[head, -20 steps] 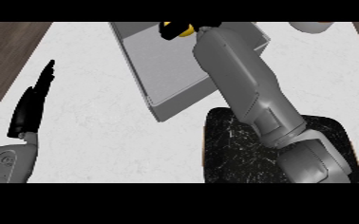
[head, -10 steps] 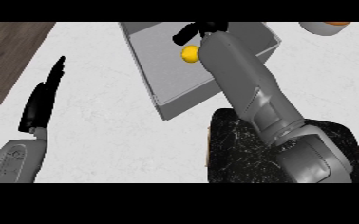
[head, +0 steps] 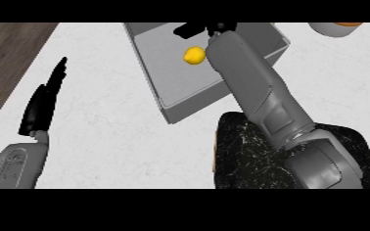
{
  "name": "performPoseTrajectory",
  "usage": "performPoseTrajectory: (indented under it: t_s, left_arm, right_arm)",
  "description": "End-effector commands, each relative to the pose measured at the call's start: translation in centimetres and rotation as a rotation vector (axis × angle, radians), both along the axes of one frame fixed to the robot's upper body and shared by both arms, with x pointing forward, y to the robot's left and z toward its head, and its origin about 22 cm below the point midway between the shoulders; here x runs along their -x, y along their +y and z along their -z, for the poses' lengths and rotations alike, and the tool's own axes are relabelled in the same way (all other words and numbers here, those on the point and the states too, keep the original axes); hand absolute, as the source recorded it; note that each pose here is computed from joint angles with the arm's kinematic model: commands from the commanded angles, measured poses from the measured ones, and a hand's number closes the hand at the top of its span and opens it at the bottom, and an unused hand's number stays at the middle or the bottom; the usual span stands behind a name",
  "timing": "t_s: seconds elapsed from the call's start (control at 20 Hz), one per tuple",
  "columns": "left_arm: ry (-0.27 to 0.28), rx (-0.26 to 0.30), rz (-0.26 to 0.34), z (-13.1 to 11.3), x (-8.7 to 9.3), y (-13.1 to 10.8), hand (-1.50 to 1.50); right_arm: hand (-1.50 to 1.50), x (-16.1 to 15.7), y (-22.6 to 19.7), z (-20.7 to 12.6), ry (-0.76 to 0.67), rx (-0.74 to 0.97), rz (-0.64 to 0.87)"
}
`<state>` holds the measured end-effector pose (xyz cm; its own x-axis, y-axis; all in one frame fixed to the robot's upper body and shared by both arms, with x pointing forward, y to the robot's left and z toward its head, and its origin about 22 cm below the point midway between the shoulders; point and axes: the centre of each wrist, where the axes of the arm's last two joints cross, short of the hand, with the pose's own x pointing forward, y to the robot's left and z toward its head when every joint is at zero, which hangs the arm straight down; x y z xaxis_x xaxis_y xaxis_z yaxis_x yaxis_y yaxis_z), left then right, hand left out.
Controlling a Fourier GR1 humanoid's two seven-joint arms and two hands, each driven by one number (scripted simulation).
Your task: Pick the lemon from the tray and place it in the cardboard box
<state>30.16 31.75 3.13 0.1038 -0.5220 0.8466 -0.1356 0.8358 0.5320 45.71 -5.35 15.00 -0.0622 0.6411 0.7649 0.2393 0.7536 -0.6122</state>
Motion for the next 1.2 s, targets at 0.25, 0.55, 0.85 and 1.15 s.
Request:
performPoseTrajectory:
  t_s: [0.25, 0.55, 0.85, 1.15]
  left_arm:
    - [0.016, 0.008, -0.045, 1.6, 1.3, 1.4, 0.0]
    - [0.035, 0.002, -0.111, 0.5, 2.8, 4.4, 0.0]
    - [0.049, -0.007, -0.143, 3.9, 4.9, 4.5, 0.0]
    - [0.044, -0.007, -0.145, 0.7, 4.0, 3.9, 0.0]
  right_arm:
    - [-1.5, -0.6, -2.2, -0.6, -0.161, -0.237, 0.04]
    - [-1.5, -1.0, -5.8, 0.9, -0.176, -0.302, 0.024]
    - [-1.5, -0.9, -11.5, 2.9, -0.134, -0.3, 0.059]
    - [-1.5, 0.5, -19.5, 4.6, -0.124, -0.26, 0.042]
